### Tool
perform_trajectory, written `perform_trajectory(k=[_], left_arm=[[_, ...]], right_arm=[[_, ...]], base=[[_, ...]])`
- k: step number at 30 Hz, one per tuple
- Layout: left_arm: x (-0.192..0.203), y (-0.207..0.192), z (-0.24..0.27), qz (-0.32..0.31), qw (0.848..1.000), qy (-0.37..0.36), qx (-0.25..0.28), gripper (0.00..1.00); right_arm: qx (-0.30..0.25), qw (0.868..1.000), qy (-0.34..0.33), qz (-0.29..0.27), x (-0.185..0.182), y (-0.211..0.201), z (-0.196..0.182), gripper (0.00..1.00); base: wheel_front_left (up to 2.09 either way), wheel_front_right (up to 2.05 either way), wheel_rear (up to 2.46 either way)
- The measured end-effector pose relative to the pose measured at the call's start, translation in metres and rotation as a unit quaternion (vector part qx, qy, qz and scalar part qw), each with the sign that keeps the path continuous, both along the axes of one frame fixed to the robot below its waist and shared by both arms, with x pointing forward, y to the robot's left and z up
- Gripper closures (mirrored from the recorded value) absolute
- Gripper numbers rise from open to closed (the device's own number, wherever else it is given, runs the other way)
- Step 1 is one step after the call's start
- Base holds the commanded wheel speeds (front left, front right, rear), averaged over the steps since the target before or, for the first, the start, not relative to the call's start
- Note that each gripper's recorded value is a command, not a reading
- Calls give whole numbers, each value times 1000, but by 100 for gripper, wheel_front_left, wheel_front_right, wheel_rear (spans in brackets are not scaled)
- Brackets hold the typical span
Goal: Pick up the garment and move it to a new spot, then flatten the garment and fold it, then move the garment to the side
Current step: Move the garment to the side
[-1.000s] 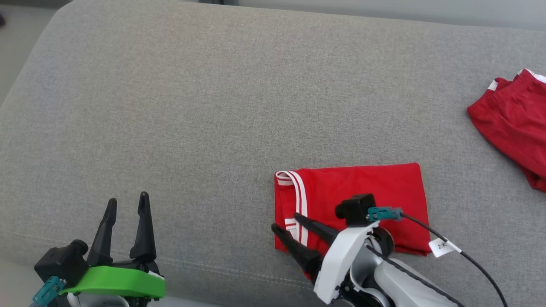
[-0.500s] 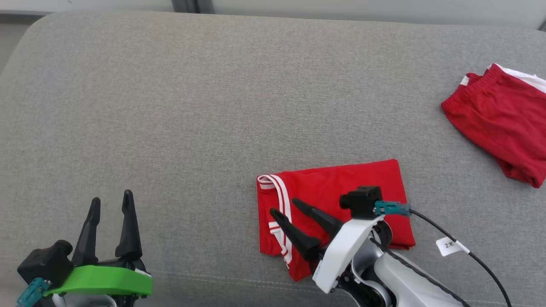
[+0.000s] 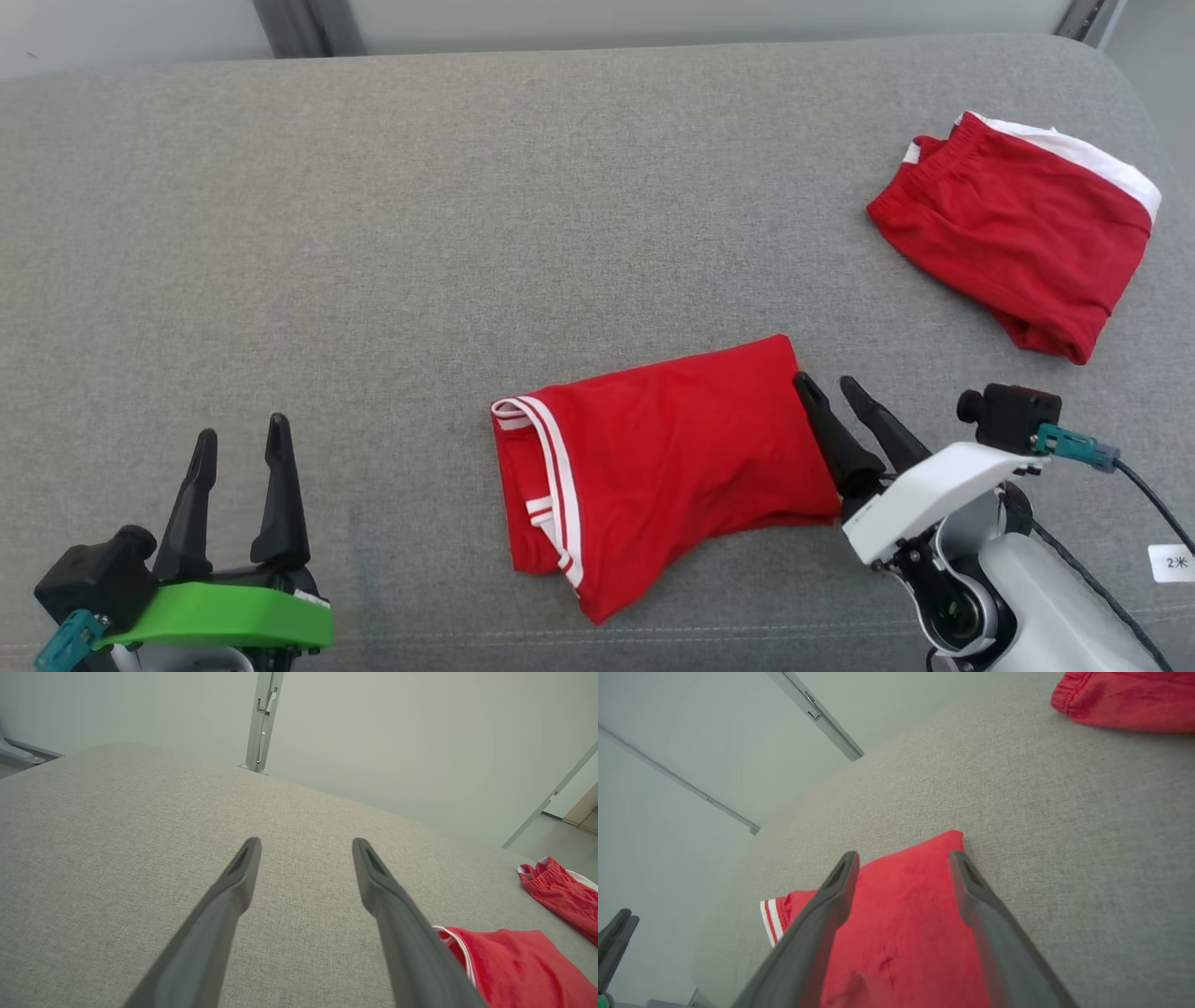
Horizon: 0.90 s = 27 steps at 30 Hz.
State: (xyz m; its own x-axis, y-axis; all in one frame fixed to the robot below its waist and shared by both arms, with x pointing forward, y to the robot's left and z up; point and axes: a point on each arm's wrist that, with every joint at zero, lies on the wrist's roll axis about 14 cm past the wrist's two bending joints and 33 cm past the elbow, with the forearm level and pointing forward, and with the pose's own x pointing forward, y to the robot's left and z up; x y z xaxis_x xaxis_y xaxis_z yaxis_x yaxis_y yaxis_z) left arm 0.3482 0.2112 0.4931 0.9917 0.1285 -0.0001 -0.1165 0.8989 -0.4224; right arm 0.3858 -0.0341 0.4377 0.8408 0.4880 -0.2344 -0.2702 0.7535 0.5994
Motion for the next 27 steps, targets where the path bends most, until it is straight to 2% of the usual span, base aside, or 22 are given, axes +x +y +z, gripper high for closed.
perform_trajectory(k=[9,27], left_arm=[[5,-11,-7,-20,1000,9,-3,0],[8,-6,-11,-19,1000,20,8,0]], right_arm=[[55,993,95,-51,-19,-17,-38,0],[143,971,189,-45,-21,-5,-63,0]], base=[[0,0,0],[0,0,0]])
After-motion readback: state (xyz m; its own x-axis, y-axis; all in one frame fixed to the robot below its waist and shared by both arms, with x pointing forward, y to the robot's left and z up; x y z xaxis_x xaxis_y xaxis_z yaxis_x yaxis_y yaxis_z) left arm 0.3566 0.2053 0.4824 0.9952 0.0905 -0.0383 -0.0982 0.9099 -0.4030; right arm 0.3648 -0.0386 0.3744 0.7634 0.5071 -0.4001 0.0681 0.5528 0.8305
